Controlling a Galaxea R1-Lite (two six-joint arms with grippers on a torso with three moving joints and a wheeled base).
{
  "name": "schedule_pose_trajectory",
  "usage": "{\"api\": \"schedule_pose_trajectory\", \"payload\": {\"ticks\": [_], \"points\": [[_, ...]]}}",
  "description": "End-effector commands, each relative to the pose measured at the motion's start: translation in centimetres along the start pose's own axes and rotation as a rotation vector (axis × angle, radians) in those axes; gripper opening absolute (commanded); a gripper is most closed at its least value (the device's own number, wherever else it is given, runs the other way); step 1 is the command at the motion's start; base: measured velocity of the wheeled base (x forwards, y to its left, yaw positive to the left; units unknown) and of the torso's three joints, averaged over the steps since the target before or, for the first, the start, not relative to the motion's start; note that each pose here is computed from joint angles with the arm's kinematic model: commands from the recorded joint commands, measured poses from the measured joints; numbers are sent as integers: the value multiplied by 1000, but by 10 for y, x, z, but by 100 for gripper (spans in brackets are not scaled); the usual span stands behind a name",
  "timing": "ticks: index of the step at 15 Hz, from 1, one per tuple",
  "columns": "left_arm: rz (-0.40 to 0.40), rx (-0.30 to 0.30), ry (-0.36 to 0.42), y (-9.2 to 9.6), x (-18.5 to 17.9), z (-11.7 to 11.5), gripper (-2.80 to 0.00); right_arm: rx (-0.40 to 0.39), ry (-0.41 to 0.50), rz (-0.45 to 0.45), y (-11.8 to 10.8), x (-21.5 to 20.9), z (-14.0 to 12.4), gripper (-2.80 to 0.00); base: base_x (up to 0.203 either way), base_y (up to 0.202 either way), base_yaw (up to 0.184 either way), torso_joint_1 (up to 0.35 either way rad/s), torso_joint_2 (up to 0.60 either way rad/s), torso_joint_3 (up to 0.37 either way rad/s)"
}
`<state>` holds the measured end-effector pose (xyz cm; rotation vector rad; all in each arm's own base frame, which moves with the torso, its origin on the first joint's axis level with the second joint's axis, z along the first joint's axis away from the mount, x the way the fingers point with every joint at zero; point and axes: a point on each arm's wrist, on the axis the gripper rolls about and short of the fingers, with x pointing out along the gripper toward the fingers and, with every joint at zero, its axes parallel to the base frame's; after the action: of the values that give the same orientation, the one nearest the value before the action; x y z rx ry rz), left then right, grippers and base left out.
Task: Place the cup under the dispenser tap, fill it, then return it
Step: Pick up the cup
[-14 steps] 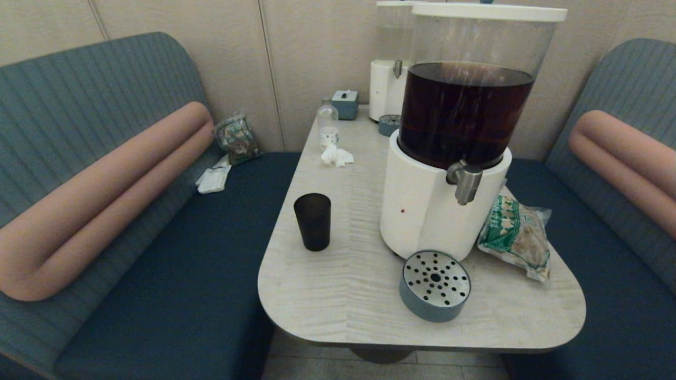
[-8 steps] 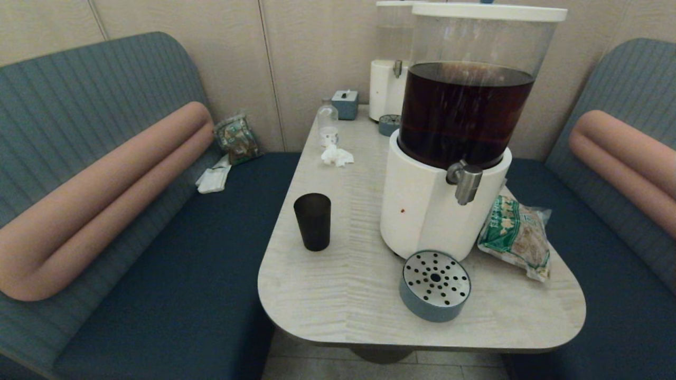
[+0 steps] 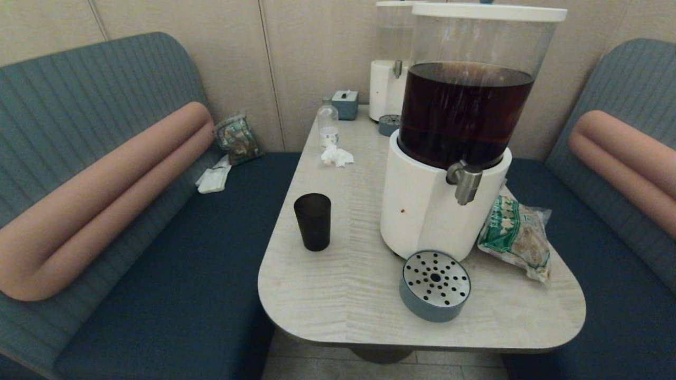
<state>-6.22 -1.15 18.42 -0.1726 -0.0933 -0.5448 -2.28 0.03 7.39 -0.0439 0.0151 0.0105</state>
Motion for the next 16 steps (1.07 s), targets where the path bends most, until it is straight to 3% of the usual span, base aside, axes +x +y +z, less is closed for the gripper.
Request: {"api": "schedule_pose_trajectory", "payload": {"ticks": [1,4,7,12,13,16], "points": [[-89,-66,37,10,28,25,-280,0,0,1,0,0,0,-280,0,0,0,0,0,0],[-184,-132,35,31,78,54,-280,0,0,1,0,0,0,-280,0,0,0,0,0,0],[-243,-131,31,63,146,67,-280,0,0,1,0,0,0,-280,0,0,0,0,0,0],[-281,58,-53,110,228,59,-280,0,0,1,0,0,0,-280,0,0,0,0,0,0],[-290,86,-70,115,234,59,0,0,0,1,0,0,0,-280,0,0,0,0,0,0],[-261,98,-35,140,245,48,0,0,0,1,0,0,0,-280,0,0,0,0,0,0]]}}
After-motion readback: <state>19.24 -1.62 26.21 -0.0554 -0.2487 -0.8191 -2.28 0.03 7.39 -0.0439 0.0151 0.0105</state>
